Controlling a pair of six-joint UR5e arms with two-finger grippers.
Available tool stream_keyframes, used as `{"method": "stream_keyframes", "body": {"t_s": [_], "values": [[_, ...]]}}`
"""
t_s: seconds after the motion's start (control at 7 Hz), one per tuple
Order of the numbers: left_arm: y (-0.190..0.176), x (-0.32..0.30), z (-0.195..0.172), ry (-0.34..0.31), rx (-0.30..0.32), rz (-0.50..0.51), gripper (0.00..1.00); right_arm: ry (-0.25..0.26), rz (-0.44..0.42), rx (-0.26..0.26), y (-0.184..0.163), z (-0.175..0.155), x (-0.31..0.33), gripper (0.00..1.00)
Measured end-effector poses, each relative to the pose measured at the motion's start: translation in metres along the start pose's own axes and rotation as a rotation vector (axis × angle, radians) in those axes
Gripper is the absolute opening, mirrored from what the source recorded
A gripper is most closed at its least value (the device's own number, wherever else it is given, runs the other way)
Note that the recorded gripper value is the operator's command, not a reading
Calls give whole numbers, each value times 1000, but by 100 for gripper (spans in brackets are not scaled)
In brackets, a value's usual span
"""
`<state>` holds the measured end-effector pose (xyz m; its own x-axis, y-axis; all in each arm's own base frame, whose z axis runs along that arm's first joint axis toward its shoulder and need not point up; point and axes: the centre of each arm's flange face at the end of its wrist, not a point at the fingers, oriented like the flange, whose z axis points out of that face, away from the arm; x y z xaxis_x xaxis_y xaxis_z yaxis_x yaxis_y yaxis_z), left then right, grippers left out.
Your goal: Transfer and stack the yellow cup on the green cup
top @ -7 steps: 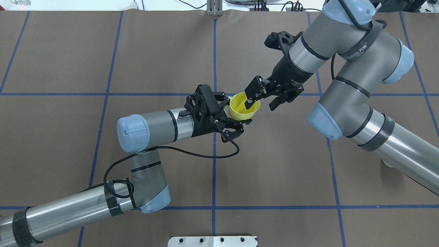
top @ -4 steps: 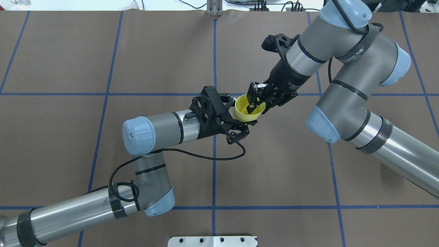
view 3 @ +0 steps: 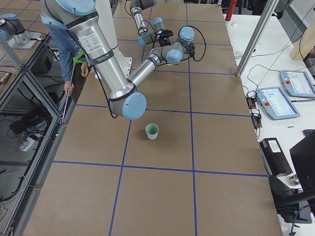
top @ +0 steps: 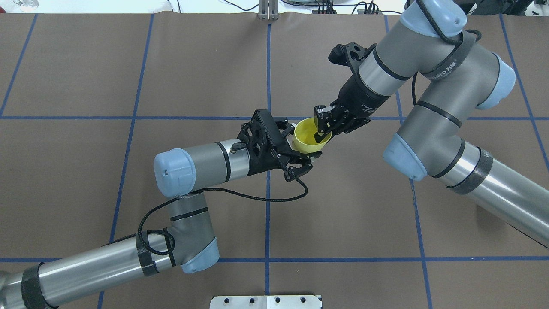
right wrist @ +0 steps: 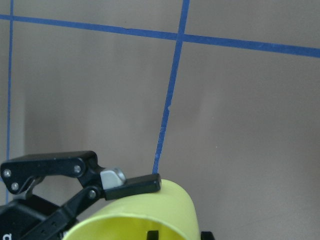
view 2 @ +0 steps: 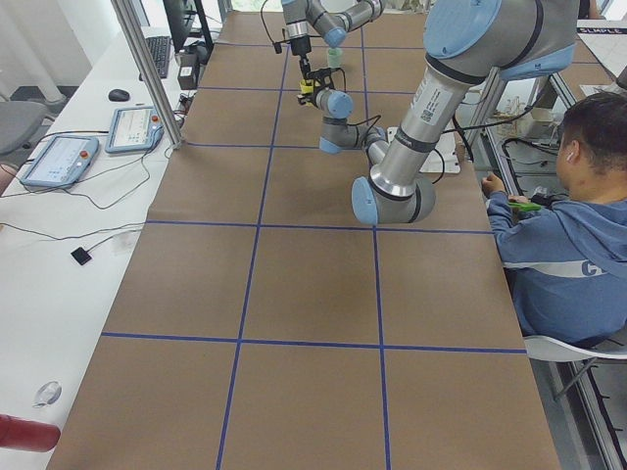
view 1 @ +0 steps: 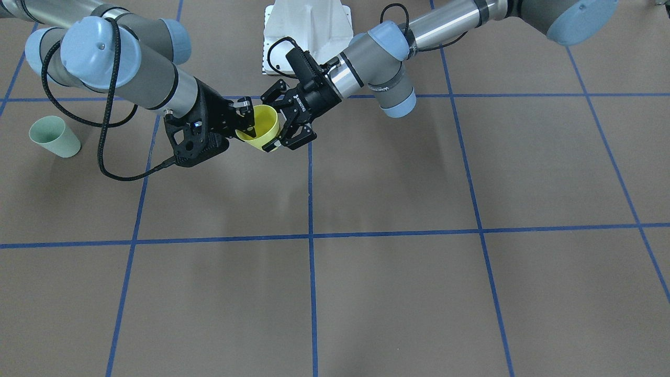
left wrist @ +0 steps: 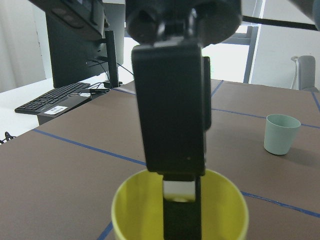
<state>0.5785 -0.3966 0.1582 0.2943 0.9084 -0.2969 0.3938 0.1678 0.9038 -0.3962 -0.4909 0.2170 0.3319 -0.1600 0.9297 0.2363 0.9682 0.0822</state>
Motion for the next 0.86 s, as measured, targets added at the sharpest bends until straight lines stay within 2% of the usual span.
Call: {"method": "stream_keyframes", "body": {"t_s": [0.86], "values": [[-3,7,4,4,1,-3,99,13,33,10,11,-12,30,0]]}}
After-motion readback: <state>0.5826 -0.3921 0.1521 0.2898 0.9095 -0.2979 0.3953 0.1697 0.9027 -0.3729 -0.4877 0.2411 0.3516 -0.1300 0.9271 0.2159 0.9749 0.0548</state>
